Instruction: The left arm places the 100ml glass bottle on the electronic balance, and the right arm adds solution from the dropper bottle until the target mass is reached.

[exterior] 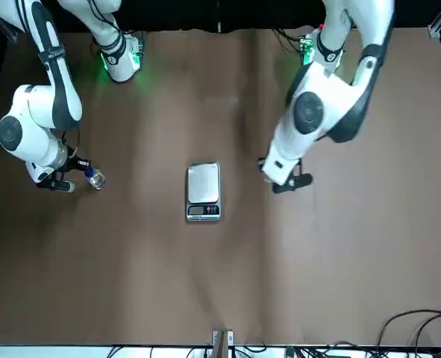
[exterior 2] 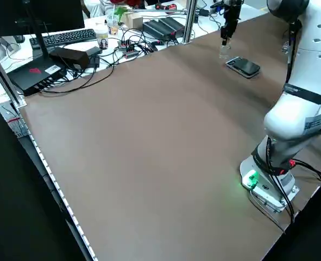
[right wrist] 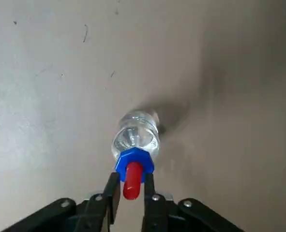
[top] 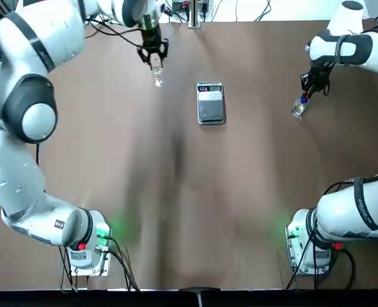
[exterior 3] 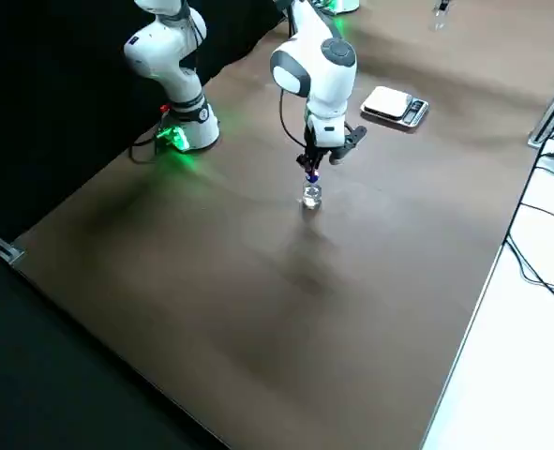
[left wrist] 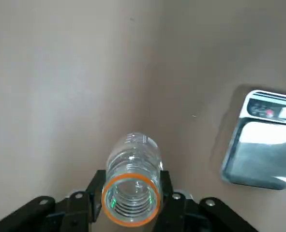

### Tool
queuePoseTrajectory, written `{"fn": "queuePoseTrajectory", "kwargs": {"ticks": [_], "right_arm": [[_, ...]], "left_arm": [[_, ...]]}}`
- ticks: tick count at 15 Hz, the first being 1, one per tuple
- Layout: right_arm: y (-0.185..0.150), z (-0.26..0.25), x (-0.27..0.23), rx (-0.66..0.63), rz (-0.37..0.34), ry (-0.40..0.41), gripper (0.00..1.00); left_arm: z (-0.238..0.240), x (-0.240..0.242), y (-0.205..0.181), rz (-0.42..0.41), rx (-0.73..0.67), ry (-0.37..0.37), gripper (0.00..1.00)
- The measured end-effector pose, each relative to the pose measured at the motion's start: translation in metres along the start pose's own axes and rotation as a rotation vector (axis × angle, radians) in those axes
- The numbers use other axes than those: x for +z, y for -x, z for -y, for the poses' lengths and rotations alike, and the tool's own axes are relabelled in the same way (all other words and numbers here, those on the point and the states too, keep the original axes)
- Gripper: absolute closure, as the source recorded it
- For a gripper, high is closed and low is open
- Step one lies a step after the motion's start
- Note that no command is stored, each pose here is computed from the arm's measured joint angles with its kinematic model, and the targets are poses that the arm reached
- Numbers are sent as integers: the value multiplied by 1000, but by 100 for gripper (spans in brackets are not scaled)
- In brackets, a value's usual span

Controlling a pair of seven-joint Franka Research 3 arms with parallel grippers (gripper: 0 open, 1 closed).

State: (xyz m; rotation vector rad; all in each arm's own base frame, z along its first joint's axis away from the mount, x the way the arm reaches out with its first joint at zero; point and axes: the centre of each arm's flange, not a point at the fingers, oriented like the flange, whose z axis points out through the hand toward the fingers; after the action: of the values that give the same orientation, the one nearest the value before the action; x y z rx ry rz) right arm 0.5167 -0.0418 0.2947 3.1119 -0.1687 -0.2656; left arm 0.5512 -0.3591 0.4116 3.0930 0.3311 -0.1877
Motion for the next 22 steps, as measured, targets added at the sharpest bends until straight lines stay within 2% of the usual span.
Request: {"fn": "queuePoseTrajectory", "kwargs": {"ticks": [5, 8, 17, 22], "right_arm": [[0, 1, 0, -2, -1, 0, 77], [0, 1, 0, -1, -1, 0, 78], [-1, 0, -2, -1, -5, 0, 82], [-1, 0, -3, -1, -5, 0, 84]], "left_arm": [[-65, 16, 19, -65, -58, -32, 51], [-98, 29, 39, -77, -63, -36, 51], [-147, 58, 79, -104, 19, 15, 51], [-166, 88, 89, -120, 53, 42, 51]]}}
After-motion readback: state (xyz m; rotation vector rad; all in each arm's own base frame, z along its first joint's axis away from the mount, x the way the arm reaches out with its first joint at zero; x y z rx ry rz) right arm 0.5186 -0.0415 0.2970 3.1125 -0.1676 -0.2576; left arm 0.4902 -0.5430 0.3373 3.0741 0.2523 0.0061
